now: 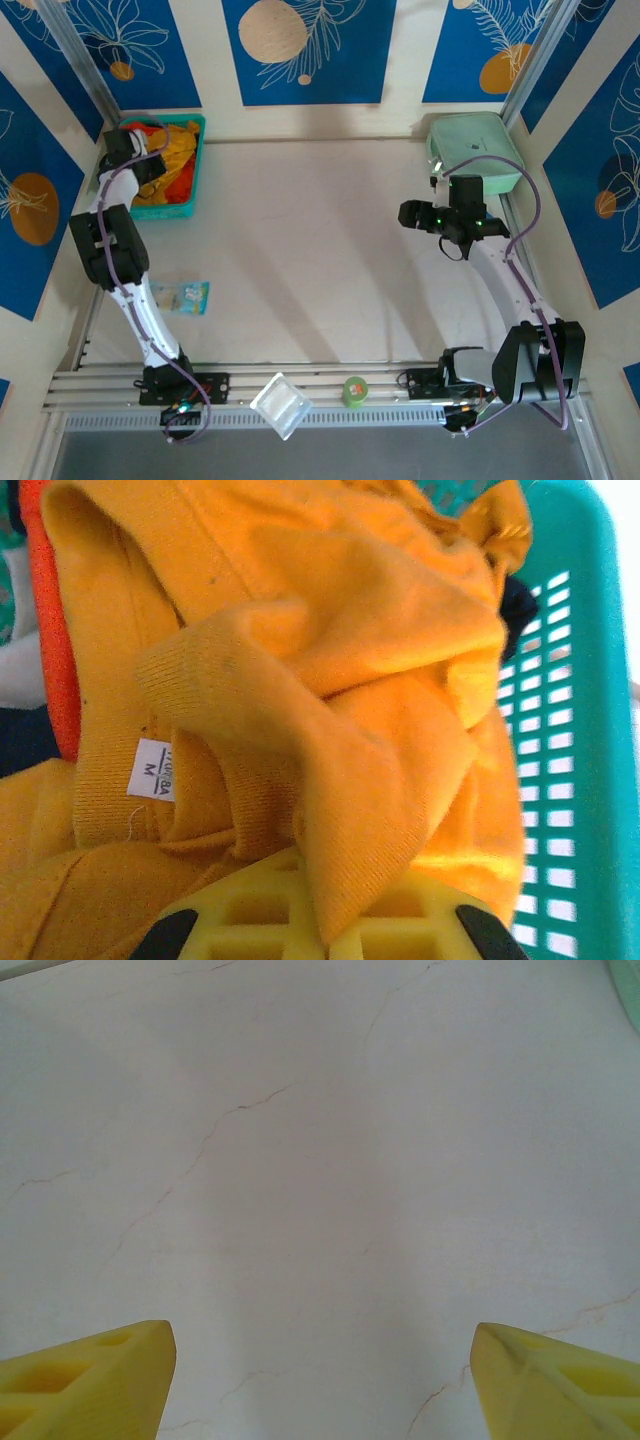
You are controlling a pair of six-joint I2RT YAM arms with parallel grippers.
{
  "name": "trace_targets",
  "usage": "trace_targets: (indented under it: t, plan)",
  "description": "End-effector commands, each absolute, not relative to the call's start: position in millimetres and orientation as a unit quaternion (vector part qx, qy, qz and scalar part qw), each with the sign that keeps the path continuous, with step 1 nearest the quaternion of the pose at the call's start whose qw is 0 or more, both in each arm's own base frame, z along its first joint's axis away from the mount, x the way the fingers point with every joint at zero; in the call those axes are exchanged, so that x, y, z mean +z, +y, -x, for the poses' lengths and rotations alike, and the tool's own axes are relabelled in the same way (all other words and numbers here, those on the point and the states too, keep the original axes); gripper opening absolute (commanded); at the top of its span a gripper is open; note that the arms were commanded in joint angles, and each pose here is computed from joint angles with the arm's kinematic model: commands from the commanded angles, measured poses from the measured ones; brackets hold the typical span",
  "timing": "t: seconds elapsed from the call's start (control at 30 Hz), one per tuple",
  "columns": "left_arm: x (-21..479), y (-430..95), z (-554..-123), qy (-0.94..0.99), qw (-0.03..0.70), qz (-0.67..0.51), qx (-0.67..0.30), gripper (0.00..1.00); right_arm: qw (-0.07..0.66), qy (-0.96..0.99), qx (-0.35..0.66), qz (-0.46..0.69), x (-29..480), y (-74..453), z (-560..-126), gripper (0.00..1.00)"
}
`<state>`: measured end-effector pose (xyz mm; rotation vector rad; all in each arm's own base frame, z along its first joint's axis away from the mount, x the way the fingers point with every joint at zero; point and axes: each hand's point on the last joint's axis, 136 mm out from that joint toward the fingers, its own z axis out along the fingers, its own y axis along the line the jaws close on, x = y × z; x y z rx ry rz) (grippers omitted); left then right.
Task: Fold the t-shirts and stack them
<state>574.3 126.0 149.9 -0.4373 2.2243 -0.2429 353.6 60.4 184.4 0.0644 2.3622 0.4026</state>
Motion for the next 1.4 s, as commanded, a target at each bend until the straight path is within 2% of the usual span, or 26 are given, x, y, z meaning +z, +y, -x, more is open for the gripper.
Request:
trace_targets:
  t: [0.0,0.17,0.3,0.47,0.6,0.9,1.07,1.37]
  plan:
    - [252.9,115.6,-566.6,0.841,0.504,0.161,-0.115,0.00,0.374,0.912,0.165,-0.014,200.2,66.3,-350.9,0.77]
    - [340.5,97.1,-532.8,0.807,0.556,0.149,-0.135,0.00,0.388,0.906,0.170,-0.013,207.1,66.8,-345.7,0.77]
    - [388.8,64.0,-496.9,0.795,0.570,0.120,-0.170,0.00,0.396,0.901,0.177,-0.013,212.5,67.6,-342.9,0.76]
    - [421.7,10.9,-446.5,0.795,0.568,0.078,-0.199,0.00,0.403,0.897,0.182,-0.016,218.1,67.0,-339.7,0.76]
    - [425.0,-39.3,-409.2,0.799,0.556,0.042,-0.225,0.00,0.410,0.893,0.185,-0.019,221.9,65.4,-337.3,0.76]
    - [369.6,-128.5,-348.4,0.825,0.487,0.013,-0.287,0.00,0.413,0.891,0.187,-0.034,224.9,59.4,-332.4,0.76]
    - [310.1,-187.9,-327.8,0.843,0.428,-0.007,-0.326,0.00,0.409,0.891,0.191,-0.048,225.0,55.7,-330.7,0.76]
    - [186.1,-287.1,-293.9,0.891,0.309,-0.057,-0.327,0.00,0.386,0.898,0.195,-0.081,227.0,45.8,-321.6,0.77]
